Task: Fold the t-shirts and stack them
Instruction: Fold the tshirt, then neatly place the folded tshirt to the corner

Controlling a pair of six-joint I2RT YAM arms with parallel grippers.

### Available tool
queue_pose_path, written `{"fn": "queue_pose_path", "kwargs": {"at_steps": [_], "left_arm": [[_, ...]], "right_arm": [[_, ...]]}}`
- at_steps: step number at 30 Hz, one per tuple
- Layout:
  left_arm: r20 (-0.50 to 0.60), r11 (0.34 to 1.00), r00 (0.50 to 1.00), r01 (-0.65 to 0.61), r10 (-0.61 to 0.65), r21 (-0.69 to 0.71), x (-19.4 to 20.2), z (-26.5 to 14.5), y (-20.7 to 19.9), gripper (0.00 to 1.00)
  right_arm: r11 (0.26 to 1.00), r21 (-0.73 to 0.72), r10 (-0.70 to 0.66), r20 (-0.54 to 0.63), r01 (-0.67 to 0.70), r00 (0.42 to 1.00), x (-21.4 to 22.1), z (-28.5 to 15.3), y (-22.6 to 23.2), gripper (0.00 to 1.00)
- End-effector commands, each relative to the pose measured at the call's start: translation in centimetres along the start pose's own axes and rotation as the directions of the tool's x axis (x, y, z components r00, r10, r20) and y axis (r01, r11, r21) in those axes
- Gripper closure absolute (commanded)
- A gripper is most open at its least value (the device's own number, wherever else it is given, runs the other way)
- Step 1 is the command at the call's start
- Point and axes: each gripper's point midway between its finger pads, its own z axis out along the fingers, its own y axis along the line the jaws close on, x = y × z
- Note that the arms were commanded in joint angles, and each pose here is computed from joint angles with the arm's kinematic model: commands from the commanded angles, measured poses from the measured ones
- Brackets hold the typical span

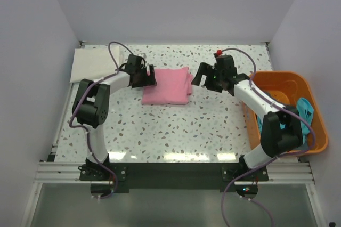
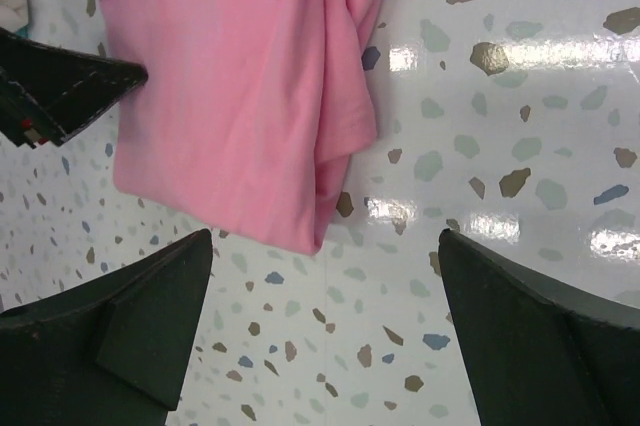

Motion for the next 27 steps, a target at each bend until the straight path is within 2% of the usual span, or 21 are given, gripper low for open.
{"fn": "queue_pose_path", "kwargs": {"at_steps": [1, 5, 7, 8, 9, 10, 11, 12, 18, 22, 25, 27], "left_arm": [[-0.066, 0.998, 0.996, -0.061, 0.060, -0.020, 3.1, 1.3, -0.1, 0.13], [-0.129, 0.992, 0.988, -0.096, 0.085, -0.078, 5.5, 1.7, 0.1, 0.27], [-0.120, 0.979, 0.987, -0.127, 0.108, -0.161, 5.5, 2.0, 0.9, 0.41], [-0.135, 0.967, 0.982, -0.156, 0.130, -0.203, 6.0, 1.8, 0.8, 0.49], [-0.149, 0.952, 0.979, -0.175, 0.140, -0.253, 6.3, 2.2, 1.4, 0.66], [-0.111, 0.928, 0.980, -0.195, 0.168, -0.317, 4.4, 2.1, 1.4, 0.73], [-0.138, 0.908, 0.972, -0.230, 0.192, -0.351, 4.9, 1.9, 1.2, 0.81], [-0.149, 0.888, 0.966, -0.252, 0.209, -0.384, 4.8, 2.2, 1.5, 0.98], [-0.054, 0.772, 0.932, -0.328, 0.358, -0.544, -2.0, -0.4, 2.0, 1.00], [0.017, 0.635, 0.858, -0.366, 0.513, -0.680, -8.6, -4.4, 2.5, 1.00], [0.039, 0.593, 0.828, -0.366, 0.559, -0.717, -12.3, -6.8, 3.3, 1.00], [0.047, 0.579, 0.829, -0.347, 0.557, -0.738, -13.8, -8.1, 4.2, 1.00]], "right_arm": [[0.998, -0.055, -0.010, 0.065, 0.014, 0.998, -0.5, -1.8, 1.0, 0.02], [0.999, -0.040, -0.005, 0.084, 0.008, 0.996, 0.6, -3.0, 0.0, 0.01], [1.000, -0.020, -0.007, 0.109, 0.009, 0.994, 0.6, -3.9, -0.4, 0.01], [1.000, -0.010, -0.008, 0.108, 0.009, 0.994, 1.1, -4.0, -0.8, 0.01], [1.000, -0.002, -0.010, 0.113, 0.010, 0.994, 1.3, -4.2, -1.1, 0.01], [1.000, 0.001, -0.014, 0.135, 0.014, 0.991, 1.1, -4.9, -1.1, 0.01], [1.000, 0.012, -0.016, 0.129, 0.014, 0.992, 1.7, -5.0, -1.6, 0.01], [1.000, 0.022, -0.023, 0.132, 0.021, 0.991, 1.9, -5.1, -1.9, 0.01], [0.993, 0.114, -0.049, 0.141, 0.033, 0.989, 3.4, -6.0, -4.6, 0.01], [0.988, 0.152, -0.061, 0.121, 0.042, 0.991, 4.5, -5.9, -5.8, 0.01], [0.985, 0.169, -0.063, 0.111, 0.044, 0.992, 5.1, -5.7, -6.5, 0.01], [0.981, 0.187, -0.067, 0.110, 0.046, 0.992, 5.3, -5.5, -7.0, 0.01]]}}
